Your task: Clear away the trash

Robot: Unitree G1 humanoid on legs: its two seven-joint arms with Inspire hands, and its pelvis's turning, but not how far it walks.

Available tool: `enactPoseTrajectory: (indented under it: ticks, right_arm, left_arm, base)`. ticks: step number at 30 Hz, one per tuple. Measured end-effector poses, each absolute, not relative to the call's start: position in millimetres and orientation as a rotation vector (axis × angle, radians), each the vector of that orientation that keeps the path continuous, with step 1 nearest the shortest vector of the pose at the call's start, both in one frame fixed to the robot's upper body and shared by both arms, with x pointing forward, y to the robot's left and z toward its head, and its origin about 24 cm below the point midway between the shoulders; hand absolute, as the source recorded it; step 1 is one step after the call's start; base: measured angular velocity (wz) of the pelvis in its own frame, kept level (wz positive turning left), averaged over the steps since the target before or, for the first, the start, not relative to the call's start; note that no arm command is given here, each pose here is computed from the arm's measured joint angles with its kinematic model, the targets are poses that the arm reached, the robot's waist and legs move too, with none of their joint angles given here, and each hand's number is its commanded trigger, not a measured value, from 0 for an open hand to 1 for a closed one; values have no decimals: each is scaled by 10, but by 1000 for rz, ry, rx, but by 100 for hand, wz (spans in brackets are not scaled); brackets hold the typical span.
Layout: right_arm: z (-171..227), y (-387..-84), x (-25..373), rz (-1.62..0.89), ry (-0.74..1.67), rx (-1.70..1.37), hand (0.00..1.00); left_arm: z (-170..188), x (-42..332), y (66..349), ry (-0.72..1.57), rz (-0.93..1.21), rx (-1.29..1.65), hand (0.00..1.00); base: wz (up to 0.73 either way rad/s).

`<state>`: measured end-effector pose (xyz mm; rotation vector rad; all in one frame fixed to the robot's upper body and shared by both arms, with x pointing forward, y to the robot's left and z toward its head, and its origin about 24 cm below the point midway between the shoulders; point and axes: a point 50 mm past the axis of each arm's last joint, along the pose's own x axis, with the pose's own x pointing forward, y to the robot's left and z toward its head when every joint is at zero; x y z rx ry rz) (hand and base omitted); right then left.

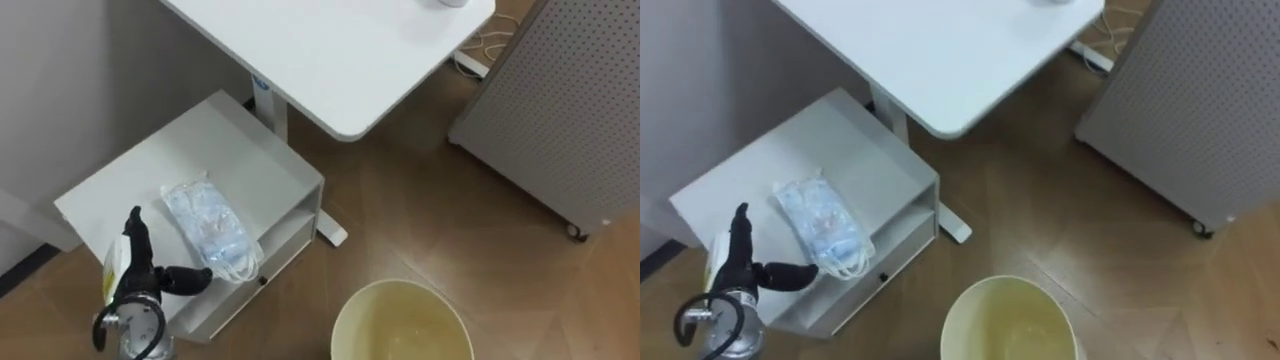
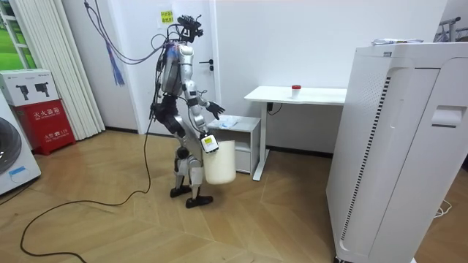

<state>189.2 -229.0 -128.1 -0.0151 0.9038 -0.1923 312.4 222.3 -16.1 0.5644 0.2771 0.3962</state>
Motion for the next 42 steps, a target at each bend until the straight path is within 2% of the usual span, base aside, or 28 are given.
enactPoseTrajectory:
  ticks: [7,13,22,29,41,42]
  right_arm:
    - [-1234,-2292,1983,-193,880,-1,100]
    - [-1221,-2317,1995,-199,875,0,100]
    - [-1159,-2335,2074,-202,823,7,100]
    - [-1143,-2372,2084,-224,819,65,100]
    - [-1150,-2396,2073,-285,849,95,100]
    - [-1150,-2398,2073,-286,851,97,100]
  left_arm:
    - [-47,3212,2220,226,430,606,0]
    - [12,3228,2335,215,471,640,0]
    - [334,3413,2450,99,552,736,0]
    - [306,3399,2484,100,499,891,0]
    - [106,3321,2525,247,365,1099,0]
    - [113,3327,2539,256,359,1113,10]
  base:
    - [-19]
    - [-12]
    - [0]
    - [2]
    - [-1]
    - [0]
